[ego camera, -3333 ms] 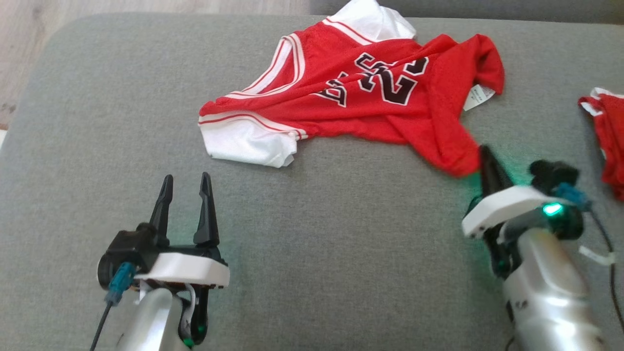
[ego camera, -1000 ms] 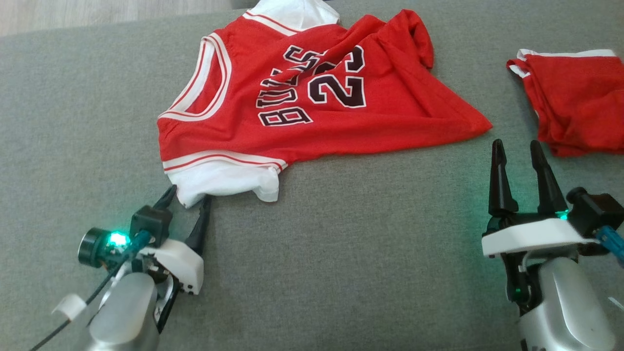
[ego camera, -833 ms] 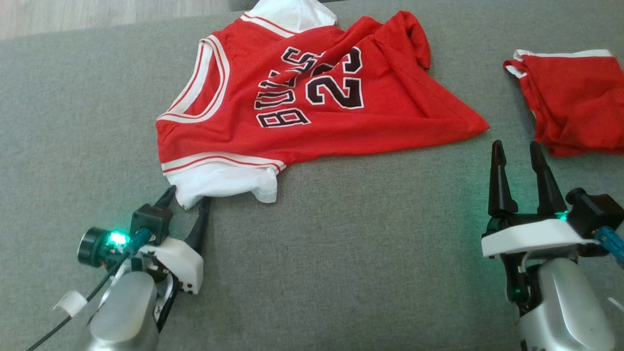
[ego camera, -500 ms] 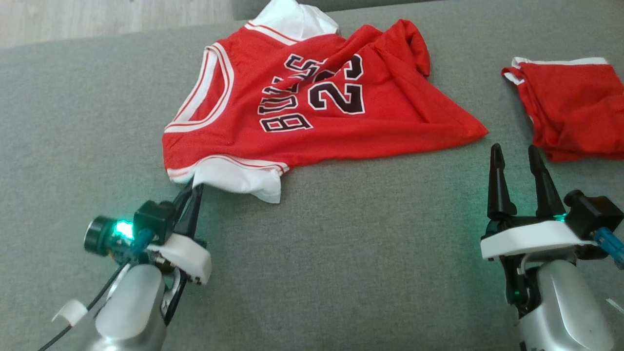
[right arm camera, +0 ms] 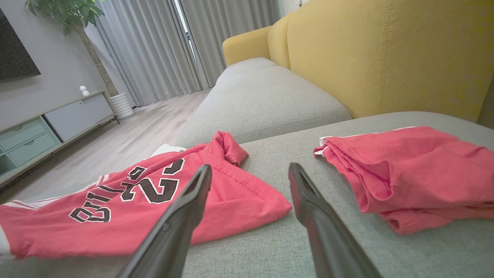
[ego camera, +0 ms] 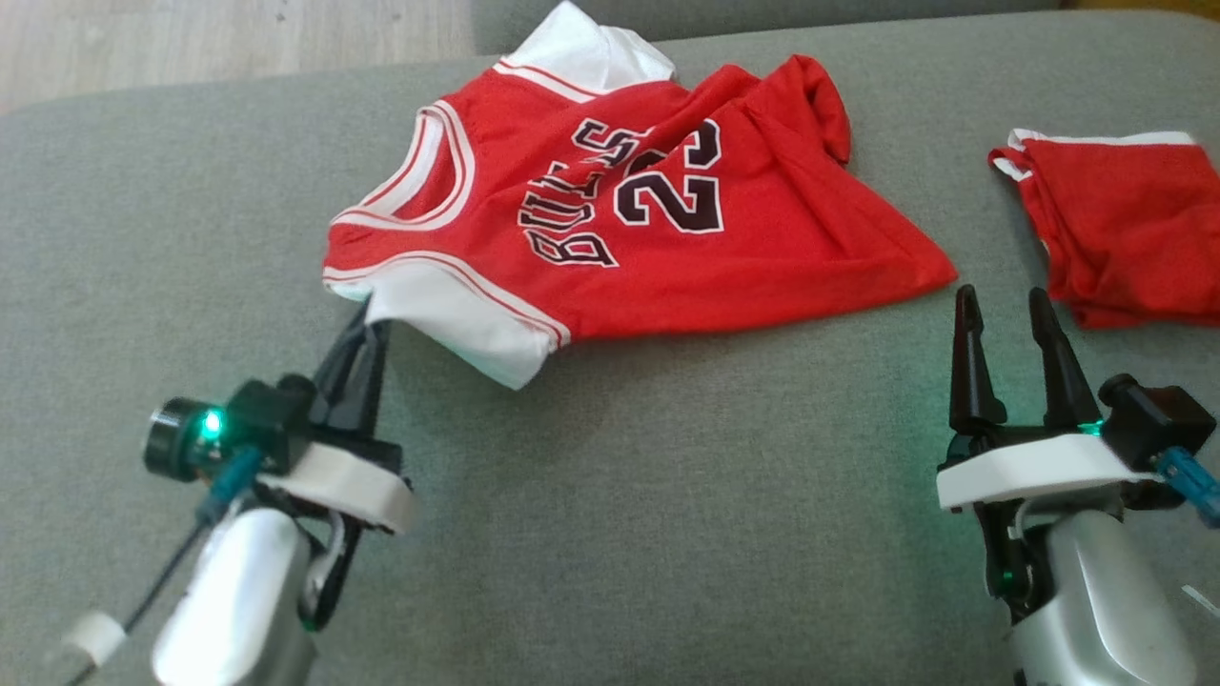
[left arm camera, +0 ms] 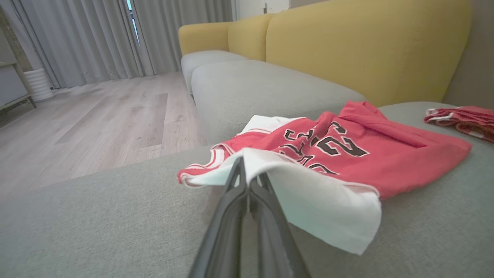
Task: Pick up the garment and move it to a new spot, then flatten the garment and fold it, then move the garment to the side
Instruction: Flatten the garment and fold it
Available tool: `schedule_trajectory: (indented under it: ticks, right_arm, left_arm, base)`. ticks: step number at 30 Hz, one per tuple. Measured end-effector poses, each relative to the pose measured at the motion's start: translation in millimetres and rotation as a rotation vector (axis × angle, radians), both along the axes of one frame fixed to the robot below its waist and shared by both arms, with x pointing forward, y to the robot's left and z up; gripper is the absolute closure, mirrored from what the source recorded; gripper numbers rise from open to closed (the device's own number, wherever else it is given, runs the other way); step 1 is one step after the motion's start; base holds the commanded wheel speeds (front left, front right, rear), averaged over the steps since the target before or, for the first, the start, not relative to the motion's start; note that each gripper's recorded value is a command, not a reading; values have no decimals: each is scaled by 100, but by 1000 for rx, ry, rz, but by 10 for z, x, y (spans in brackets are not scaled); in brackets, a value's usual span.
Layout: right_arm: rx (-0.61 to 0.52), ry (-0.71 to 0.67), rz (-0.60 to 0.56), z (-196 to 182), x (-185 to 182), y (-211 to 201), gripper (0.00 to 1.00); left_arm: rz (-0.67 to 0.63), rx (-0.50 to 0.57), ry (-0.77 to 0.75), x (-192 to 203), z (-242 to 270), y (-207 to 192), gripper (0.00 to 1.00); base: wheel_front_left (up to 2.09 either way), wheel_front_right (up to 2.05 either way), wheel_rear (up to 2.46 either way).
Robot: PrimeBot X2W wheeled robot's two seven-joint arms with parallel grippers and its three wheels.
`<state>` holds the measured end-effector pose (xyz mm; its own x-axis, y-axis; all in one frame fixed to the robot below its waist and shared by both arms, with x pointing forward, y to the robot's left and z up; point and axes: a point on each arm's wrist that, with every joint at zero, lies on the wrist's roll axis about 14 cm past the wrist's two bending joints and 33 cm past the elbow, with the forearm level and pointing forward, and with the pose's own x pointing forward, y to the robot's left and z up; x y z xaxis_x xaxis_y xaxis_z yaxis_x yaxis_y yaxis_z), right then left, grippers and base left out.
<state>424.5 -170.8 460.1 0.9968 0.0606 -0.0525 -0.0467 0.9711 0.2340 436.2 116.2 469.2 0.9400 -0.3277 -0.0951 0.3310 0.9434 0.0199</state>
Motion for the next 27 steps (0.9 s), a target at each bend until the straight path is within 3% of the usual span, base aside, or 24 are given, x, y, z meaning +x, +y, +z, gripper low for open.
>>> schedule_trajectory:
  ticks: [16,17,18,27]
  right_arm:
    - [-16,33,-22,-141,95,-123,0]
    - [-18,38,-25,-159,91,-135,0]
    - [-18,43,-30,-177,88,-154,0]
    - [-20,42,-33,-184,124,-168,0]
  left_arm:
    - [-6,137,373,595,-702,32,100]
    - [-11,144,388,611,-758,13,66]
    - [-14,146,396,633,-800,-10,0]
    - [4,108,256,777,-694,-105,0]
  base:
    - [0,0,0]
    - [0,0,0]
    - [0,0,0]
    - [0,0,0]
